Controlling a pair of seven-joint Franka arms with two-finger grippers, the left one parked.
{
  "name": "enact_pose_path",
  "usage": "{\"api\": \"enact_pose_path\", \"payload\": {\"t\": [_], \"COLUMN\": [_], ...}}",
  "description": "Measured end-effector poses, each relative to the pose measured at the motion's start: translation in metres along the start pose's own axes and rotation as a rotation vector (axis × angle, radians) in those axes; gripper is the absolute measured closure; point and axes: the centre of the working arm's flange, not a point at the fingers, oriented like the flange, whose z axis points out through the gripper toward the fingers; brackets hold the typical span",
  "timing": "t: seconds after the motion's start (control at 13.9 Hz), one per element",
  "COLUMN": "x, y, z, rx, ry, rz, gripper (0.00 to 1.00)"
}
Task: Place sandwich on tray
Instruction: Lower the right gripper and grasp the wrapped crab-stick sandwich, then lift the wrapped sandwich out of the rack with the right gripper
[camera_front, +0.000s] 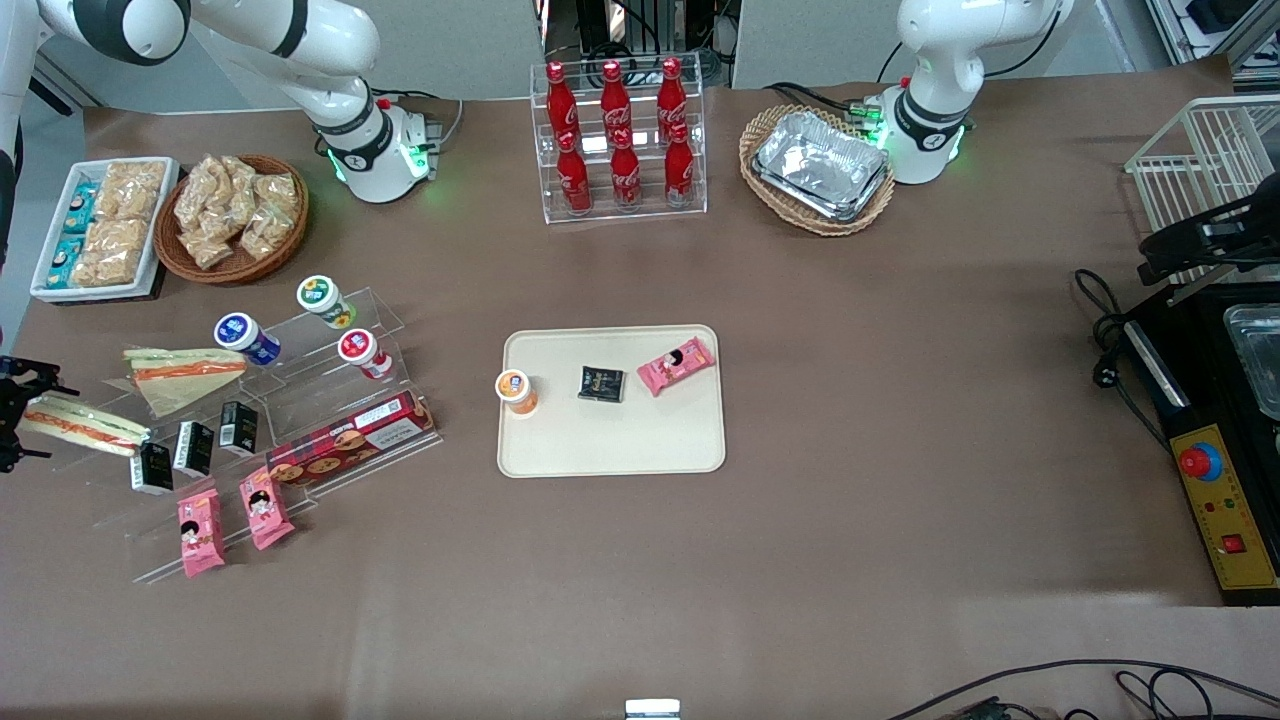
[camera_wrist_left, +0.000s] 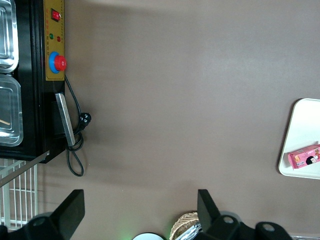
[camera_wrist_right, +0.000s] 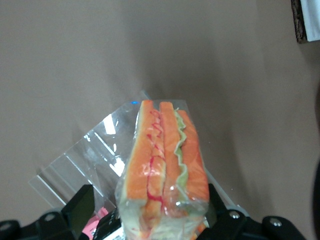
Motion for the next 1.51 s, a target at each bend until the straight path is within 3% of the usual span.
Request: {"api": "enact_pose_path", "payload": {"t": [0.22,0.5,0.86,1.15,1.51], "x": [0.0,0.002,0.004,-0.001,-0.042], "y": [-0.001,-0.001,-0.003,-0.005,0.011], "z": [0.001,0.0,-0.008,-0.059,-0.147], "rx": [0.003,0.009,0.028,0.095,0.144], "ry": [-0.006,-0.013,-0.015,-0.014,-0.06], "rz": [0.005,0.013,0.016,-0.051,-0.15], "gripper": [0.09,0.51,0.77,0.8,0.81]}}
